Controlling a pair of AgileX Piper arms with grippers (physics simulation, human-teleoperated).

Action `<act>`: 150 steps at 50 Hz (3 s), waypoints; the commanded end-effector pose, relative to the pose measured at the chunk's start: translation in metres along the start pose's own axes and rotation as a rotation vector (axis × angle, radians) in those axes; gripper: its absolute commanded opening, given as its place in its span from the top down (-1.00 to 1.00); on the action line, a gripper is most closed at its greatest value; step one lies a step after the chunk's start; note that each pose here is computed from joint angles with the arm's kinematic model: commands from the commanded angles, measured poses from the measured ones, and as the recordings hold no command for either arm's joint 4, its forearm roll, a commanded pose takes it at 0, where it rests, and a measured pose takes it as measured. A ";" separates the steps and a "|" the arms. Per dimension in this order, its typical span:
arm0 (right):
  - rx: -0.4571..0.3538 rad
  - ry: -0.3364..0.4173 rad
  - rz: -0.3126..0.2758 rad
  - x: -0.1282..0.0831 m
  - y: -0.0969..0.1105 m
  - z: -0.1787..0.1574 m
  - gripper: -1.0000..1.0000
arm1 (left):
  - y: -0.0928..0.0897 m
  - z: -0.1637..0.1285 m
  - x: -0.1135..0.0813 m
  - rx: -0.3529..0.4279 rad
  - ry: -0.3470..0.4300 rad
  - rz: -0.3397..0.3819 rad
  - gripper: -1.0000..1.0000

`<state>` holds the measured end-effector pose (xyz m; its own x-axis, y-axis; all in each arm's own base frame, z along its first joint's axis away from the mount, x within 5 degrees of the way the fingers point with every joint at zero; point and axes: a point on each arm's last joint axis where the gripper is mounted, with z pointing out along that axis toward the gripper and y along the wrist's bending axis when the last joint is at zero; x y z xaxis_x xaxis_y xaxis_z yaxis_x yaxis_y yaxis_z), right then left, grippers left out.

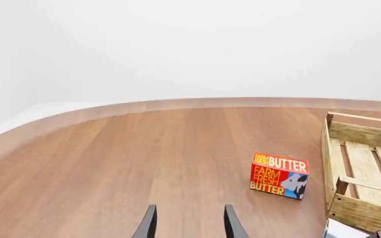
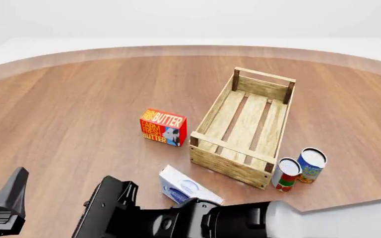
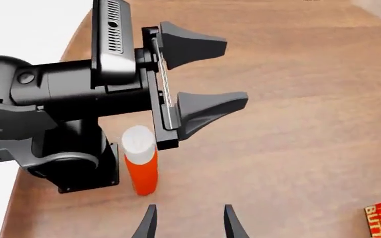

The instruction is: Pick up the ketchup, and put it in the wooden tray.

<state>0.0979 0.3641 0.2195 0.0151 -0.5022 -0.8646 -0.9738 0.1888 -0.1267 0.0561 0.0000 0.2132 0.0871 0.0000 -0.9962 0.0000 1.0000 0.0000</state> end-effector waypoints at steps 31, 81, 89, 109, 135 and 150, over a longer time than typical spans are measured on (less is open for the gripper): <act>-0.108 0.030 -0.057 -0.011 0.051 0.066 -1.00 | 0.000 0.000 0.000 0.000 0.000 0.000 -1.00; -0.109 0.118 -0.056 0.023 0.054 0.112 -1.00 | 0.000 0.000 0.000 0.000 0.000 0.000 -1.00; -0.107 0.129 -0.052 0.023 0.053 0.119 -1.00 | 0.000 0.000 0.000 0.000 0.000 0.000 -1.00; -0.092 0.115 -0.037 0.030 0.045 0.100 1.00 | 0.000 0.000 0.000 0.000 0.000 0.000 -1.00; 0.010 0.088 0.038 0.049 -0.003 0.047 1.00 | 0.000 0.000 0.000 0.000 0.000 0.000 -1.00; 0.089 0.082 0.047 0.038 -0.039 0.012 1.00 | 0.000 0.000 0.000 0.000 0.000 0.000 -1.00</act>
<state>0.1234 0.3683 0.1661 -0.0327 -0.5763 -0.8165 -0.9643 0.2329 -0.1257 0.0561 0.0000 0.2132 0.0871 0.0000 -0.9962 0.0000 1.0000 0.0000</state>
